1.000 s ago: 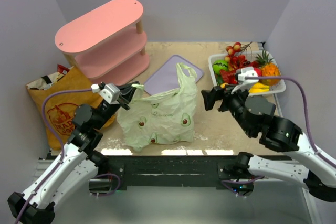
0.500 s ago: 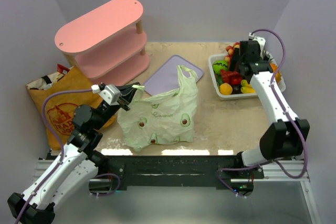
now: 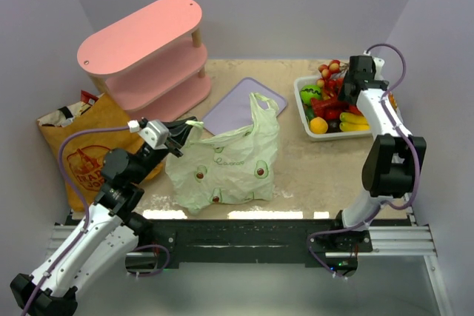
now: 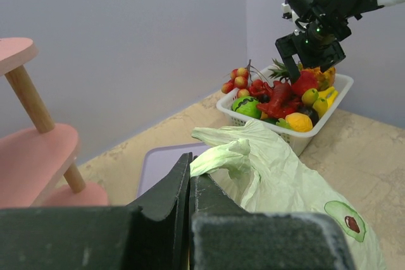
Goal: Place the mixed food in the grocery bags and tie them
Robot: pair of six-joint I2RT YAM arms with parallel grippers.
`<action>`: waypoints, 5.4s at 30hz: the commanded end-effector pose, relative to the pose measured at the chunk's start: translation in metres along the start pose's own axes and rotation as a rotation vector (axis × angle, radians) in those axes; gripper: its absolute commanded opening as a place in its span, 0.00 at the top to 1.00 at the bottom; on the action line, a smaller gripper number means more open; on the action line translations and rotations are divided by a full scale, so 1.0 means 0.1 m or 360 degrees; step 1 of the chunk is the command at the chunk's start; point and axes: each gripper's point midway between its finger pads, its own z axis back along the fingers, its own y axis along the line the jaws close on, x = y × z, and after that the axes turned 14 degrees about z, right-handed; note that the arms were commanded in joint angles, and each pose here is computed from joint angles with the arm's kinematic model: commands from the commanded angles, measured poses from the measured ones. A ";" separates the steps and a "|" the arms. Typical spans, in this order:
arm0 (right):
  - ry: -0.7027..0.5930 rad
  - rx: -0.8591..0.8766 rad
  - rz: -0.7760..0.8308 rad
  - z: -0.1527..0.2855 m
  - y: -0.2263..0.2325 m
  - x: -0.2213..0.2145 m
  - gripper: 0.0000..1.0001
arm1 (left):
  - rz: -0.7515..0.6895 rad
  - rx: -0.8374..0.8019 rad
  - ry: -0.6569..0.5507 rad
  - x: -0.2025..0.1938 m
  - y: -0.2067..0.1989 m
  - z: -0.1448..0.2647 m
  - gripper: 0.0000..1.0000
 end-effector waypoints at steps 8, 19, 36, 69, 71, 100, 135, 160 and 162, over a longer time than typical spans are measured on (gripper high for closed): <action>-0.0088 0.0102 -0.0127 -0.09 0.02 0.22 0.52 | -0.0033 -0.0013 -0.0072 0.18 -0.02 -0.01 1.00; -0.0878 0.0947 -0.0071 2.13 0.80 0.84 0.88 | -0.0037 -0.0079 -0.0079 0.18 -0.10 -0.02 1.00; -0.1106 0.2886 0.0763 4.73 2.53 -0.85 0.96 | -0.0050 0.0243 -0.0286 0.43 0.21 0.20 1.00; -0.0881 0.2611 0.1387 4.18 2.79 -1.25 1.00 | -0.0101 0.0192 -0.0273 0.44 0.16 0.19 1.00; -0.0851 0.2634 0.1397 4.17 2.75 -1.32 1.00 | -0.0098 0.0192 -0.0274 0.44 0.16 0.19 1.00; -0.0903 0.2420 0.1346 4.12 2.79 -1.31 0.04 | -0.0105 0.0127 -0.0240 0.37 0.10 0.15 1.00; -0.0154 0.0644 0.0230 0.82 1.04 -0.49 0.42 | -0.0107 0.0115 -0.0239 0.39 0.08 0.16 1.00; -0.0483 0.0694 0.0089 1.53 0.74 -0.05 0.79 | -0.0106 0.0120 -0.0228 0.37 0.09 0.14 1.00; -0.0738 0.0779 0.0073 2.12 0.75 0.17 0.83 | -0.0103 0.0119 -0.0218 0.35 0.10 0.13 1.00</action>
